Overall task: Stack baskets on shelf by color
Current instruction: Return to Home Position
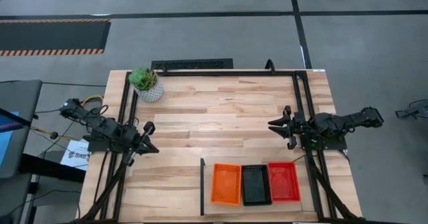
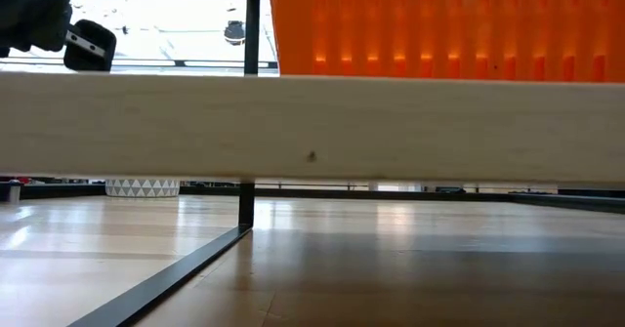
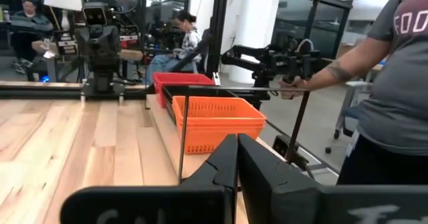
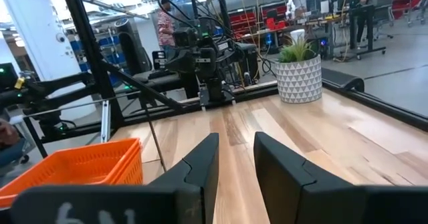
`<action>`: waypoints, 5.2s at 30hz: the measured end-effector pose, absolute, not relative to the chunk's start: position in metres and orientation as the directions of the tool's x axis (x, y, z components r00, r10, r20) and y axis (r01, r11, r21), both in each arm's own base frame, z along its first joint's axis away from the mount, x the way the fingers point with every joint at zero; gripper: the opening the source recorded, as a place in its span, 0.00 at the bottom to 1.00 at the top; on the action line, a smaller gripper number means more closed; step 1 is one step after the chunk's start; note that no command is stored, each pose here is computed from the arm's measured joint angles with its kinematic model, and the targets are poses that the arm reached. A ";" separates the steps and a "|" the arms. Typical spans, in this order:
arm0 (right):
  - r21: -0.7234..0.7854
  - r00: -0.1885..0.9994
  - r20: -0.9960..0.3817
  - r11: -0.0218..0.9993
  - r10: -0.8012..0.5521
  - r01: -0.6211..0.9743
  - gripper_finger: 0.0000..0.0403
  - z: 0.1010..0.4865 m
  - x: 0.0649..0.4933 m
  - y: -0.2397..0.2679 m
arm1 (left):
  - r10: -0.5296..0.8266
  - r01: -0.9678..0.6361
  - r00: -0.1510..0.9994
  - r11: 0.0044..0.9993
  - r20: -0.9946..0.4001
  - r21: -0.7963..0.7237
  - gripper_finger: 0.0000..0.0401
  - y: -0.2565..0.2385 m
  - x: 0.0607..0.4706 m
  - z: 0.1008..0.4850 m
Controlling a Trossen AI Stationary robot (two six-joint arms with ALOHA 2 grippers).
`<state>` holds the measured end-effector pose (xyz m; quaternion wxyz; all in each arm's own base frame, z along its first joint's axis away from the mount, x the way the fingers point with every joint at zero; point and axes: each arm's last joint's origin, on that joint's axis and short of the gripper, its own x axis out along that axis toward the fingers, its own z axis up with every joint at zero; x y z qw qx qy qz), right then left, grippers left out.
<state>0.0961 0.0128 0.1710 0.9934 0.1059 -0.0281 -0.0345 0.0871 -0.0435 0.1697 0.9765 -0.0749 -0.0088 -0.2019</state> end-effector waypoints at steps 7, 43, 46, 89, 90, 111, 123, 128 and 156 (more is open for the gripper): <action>0.181 0.996 0.046 0.981 -0.076 0.066 0.29 0.171 0.096 0.013 | -0.386 0.389 0.921 0.910 0.049 -0.142 0.00 -0.043 0.087 0.170; 0.182 1.000 -0.007 0.983 -0.009 0.010 0.29 0.165 0.098 0.001 | -0.239 0.253 0.967 0.947 0.088 -0.199 0.00 -0.039 0.088 0.174; 0.182 1.000 -0.007 0.983 -0.008 0.009 0.29 0.165 0.098 0.001 | -0.236 0.249 0.968 0.948 0.088 -0.199 0.00 -0.039 0.088 0.174; 0.184 1.000 -0.004 0.983 -0.007 0.008 0.29 0.165 0.098 0.001 | -0.456 0.455 0.890 0.890 0.027 0.027 0.00 -0.046 0.087 0.168; 0.184 1.000 -0.004 0.983 -0.007 0.008 0.29 0.165 0.098 0.001 | -0.456 0.455 0.890 0.890 0.027 0.027 0.00 -0.046 0.087 0.168; 0.183 1.000 -0.004 0.983 -0.007 0.008 0.29 0.165 0.098 0.001 | -0.455 0.455 0.890 0.890 0.027 0.025 0.00 -0.046 0.087 0.168; 0.183 1.000 -0.005 0.983 -0.007 0.008 0.29 0.165 0.098 0.001 | -0.455 0.454 0.890 0.890 0.027 0.025 0.00 -0.046 0.087 0.168; 0.183 1.000 -0.005 0.983 -0.007 0.008 0.29 0.165 0.098 0.001 | -0.455 0.454 0.890 0.890 0.027 0.025 0.00 -0.046 0.087 0.168; 0.183 1.000 -0.005 0.983 -0.007 0.008 0.29 0.165 0.098 0.001 | -0.455 0.454 0.890 0.890 0.027 0.025 0.00 -0.046 0.087 0.168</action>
